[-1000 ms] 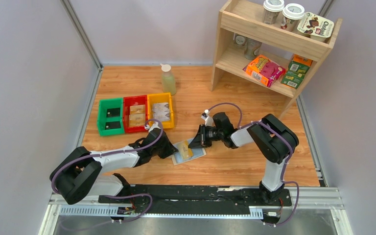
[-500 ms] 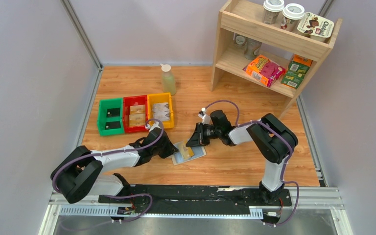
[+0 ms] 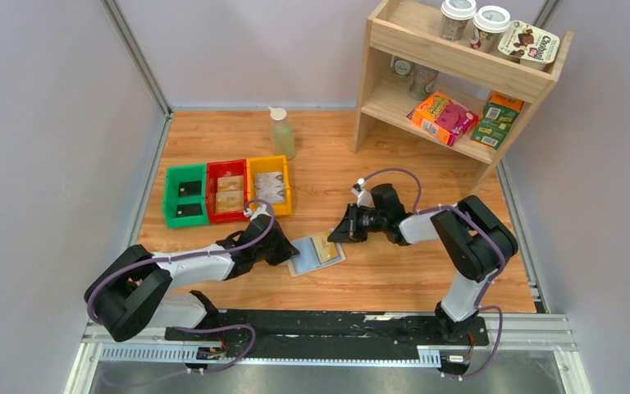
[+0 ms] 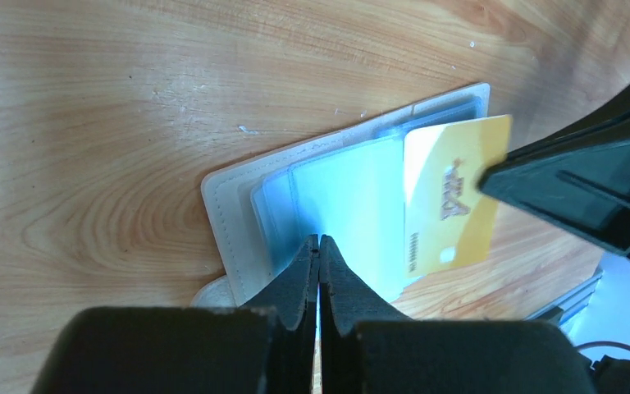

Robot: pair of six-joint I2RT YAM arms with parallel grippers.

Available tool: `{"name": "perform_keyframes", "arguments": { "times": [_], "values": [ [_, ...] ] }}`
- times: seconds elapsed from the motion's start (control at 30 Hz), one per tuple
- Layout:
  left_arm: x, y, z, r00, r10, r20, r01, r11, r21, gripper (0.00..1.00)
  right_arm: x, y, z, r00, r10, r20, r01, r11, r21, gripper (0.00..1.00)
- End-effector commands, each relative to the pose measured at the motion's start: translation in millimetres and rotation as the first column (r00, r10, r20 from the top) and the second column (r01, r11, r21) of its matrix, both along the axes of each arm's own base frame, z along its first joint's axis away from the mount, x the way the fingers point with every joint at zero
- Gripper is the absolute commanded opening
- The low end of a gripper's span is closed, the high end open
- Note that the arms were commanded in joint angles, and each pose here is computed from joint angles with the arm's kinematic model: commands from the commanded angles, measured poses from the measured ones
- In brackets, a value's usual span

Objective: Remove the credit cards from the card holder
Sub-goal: Remove the credit card from the card holder, then place the credit card in the storage box.

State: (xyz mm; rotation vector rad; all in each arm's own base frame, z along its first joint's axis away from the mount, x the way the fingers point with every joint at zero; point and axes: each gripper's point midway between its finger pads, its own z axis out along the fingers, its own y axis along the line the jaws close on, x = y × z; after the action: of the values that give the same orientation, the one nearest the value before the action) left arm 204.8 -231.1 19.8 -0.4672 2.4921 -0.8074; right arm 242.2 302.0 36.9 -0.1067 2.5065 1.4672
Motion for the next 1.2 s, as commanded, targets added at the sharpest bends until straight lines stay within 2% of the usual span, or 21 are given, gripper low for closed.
{"name": "perform_keyframes", "arguments": {
  "times": [0.0, 0.03, 0.1, 0.13, 0.17, 0.2, 0.23, 0.33, 0.4, 0.47, 0.73, 0.93, 1.17],
  "values": [
    [-11, 6, -5, 0.998, -0.058, 0.013, 0.058, 0.998, 0.029, 0.02, 13, -21, 21, 0.992, -0.114, 0.055, 0.113, 0.993, 0.018, 0.0],
    [-7, 3, 5, 0.997, -0.062, 0.054, 0.062, 0.998, 0.003, 0.05, 14, -23, 28, 0.989, -0.135, 0.065, 0.133, 0.991, 0.027, 0.0],
    [0, -1, 26, 0.99, -0.057, 0.127, 0.063, 0.997, -0.045, 0.18, 15, -27, 44, 0.979, -0.181, 0.091, 0.177, 0.983, 0.051, 0.0],
    [2, -2, 34, 0.987, -0.054, 0.154, 0.064, 0.996, -0.058, 0.28, 16, -29, 56, 0.972, -0.209, 0.107, 0.202, 0.977, 0.073, 0.0],
    [7, -3, 50, 0.977, -0.042, 0.208, 0.06, 0.995, -0.081, 0.33, 17, -31, 66, 0.963, -0.235, 0.13, 0.224, 0.97, 0.09, 0.0],
    [9, -3, 58, 0.972, -0.038, 0.233, 0.061, 0.994, -0.091, 0.44, 18, -33, 75, 0.955, -0.258, 0.148, 0.245, 0.964, 0.104, 0.0],
    [12, -3, 75, 0.958, -0.029, 0.286, 0.064, 0.991, -0.114, 0.5, 19, -35, 86, 0.942, -0.289, 0.171, 0.271, 0.954, 0.125, 0.0],
    [15, -5, 108, 0.925, -0.014, 0.38, 0.083, 0.983, -0.165, 0.75, 18, -41, 119, 0.902, -0.37, 0.223, 0.329, 0.922, 0.202, 0.0],
    [15, -10, 130, 0.905, 0.002, 0.425, 0.104, 0.969, -0.225, 0.87, 15, -42, 138, 0.873, -0.422, 0.246, 0.36, 0.896, 0.26, 0.0],
    [11, -18, 154, 0.883, 0.013, 0.469, 0.146, 0.942, -0.302, 0.94, 10, -43, 161, 0.835, -0.475, 0.278, 0.386, 0.865, 0.32, 0.0],
    [-6, -51, 206, 0.853, 0.058, 0.518, 0.224, 0.857, -0.464, 0.95, -8, -51, 213, 0.696, -0.642, 0.321, 0.484, 0.75, 0.451, 0.0],
    [-9, -69, 221, 0.851, 0.12, 0.51, 0.192, 0.834, -0.517, 0.9, -8, -49, 223, 0.668, -0.684, 0.294, 0.513, 0.709, 0.485, 0.0],
    [-4, -88, 227, 0.857, 0.179, 0.483, 0.169, 0.788, -0.593, 0.77, -12, -40, 224, 0.677, -0.676, 0.293, 0.5, 0.713, 0.491, 0.0]
  ]
}}
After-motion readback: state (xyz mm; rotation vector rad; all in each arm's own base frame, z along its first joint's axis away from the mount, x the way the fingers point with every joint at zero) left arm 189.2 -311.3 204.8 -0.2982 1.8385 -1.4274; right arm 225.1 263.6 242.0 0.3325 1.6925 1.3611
